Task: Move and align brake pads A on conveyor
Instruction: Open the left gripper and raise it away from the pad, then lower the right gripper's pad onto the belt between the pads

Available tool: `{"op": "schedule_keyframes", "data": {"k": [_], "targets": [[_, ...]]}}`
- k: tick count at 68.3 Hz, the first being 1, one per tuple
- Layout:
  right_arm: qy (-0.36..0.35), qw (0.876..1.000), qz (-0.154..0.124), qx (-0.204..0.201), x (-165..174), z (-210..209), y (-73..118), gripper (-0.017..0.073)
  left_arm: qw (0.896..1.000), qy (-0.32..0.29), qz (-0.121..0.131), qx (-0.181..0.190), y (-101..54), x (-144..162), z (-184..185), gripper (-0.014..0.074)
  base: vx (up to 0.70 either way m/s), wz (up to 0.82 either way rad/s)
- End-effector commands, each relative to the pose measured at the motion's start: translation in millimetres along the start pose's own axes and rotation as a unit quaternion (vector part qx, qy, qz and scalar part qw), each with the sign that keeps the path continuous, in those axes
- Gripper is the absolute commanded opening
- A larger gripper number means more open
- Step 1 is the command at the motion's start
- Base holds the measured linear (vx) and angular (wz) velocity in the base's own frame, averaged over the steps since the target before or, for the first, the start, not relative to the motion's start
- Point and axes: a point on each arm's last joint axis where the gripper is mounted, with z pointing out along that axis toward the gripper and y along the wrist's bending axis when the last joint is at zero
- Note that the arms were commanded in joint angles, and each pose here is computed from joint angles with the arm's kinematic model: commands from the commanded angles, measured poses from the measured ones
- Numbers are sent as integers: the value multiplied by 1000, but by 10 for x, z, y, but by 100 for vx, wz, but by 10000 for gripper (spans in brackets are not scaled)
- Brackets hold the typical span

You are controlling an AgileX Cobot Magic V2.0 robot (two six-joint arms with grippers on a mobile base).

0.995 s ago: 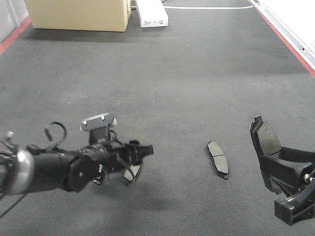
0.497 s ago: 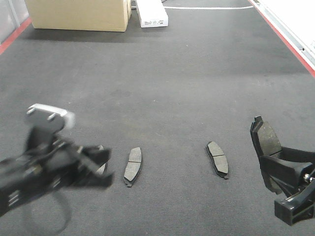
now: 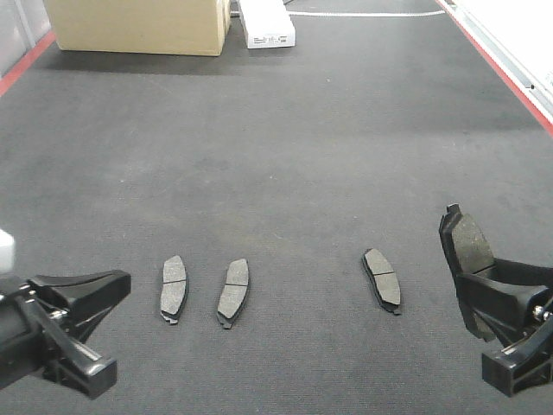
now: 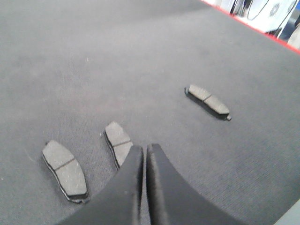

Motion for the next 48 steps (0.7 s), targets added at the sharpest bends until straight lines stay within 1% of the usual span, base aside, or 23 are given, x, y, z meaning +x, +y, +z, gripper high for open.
{"op": "schedule_keyframes", "data": {"k": [1, 16, 29, 37, 43, 48], "targets": [[-58, 998, -4, -3, -168, -43, 6, -8, 999, -46, 4, 7, -28, -140, -45, -8, 0, 0], [-61, 998, -4, -3, -173, -44, 7, -8, 999, -44, 4, 6, -27, -138, -38, -6, 0, 0], [-79, 997, 7, -8, -207, -48, 14, -6, 999, -44, 4, 6, -27, -138, -38, -6, 0, 0], [-55, 997, 51, -17, -199, 69, 31, 14, 999, -44, 4, 6, -27, -138, -38, -6, 0, 0], [-35, 997, 61, -19, -202, 267, 44, 41, 999, -44, 4, 6, -27, -138, -38, -6, 0, 0], [-8, 996, 81, -22, -195, 508, 62, 60, 999, -44, 4, 6, -27, -138, -38, -6, 0, 0]]}}
